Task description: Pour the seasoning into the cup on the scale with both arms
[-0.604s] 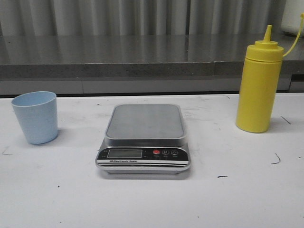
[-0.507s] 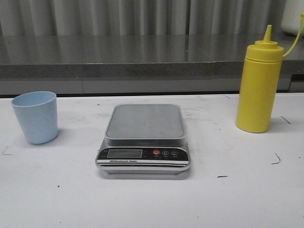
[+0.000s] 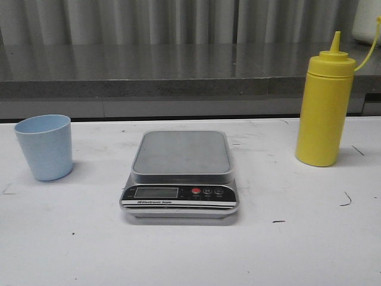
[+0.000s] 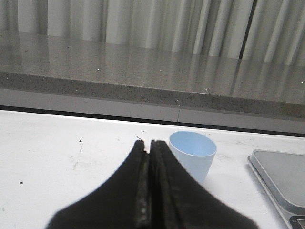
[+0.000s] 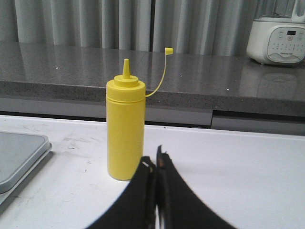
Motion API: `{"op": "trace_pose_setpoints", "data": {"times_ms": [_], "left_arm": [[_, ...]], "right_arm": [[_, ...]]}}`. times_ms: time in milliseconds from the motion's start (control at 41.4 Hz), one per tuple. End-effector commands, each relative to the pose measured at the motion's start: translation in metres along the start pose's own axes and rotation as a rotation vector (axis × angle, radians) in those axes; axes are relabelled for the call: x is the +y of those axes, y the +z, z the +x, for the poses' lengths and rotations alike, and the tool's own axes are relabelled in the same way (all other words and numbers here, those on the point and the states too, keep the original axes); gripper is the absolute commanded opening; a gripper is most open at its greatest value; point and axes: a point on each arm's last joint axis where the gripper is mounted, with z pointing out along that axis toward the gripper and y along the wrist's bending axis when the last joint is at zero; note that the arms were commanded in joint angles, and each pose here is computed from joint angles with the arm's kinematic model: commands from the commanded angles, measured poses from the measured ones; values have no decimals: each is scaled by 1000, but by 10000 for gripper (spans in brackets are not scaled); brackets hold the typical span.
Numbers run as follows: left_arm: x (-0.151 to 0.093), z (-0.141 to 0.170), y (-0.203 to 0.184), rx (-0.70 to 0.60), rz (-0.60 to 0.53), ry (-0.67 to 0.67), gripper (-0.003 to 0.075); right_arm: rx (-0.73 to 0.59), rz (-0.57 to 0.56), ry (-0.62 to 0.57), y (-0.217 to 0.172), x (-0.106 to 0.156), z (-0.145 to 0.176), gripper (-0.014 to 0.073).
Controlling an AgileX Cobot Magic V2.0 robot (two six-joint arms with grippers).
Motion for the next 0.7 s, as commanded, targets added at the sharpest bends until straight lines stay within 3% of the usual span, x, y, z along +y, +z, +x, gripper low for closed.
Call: {"op": "trace_pose_setpoints", "data": {"times_ms": [0, 314, 507, 676], "left_arm": [[1, 0, -1, -69, 0, -5, -20], [0, -13, -2, -154, 3, -3, -20], [-6, -61, -14, -274, 20, -3, -20], [-13, -106, -22, -245, 33, 2, -20]], "right_arm": [[-100, -1, -11, -2, 0, -10, -66], [-131, -1, -11, -3, 0, -17, -66], [-174, 1, -28, -11, 1, -56, -66], [-173, 15, -73, -20, 0, -104, -66]]}}
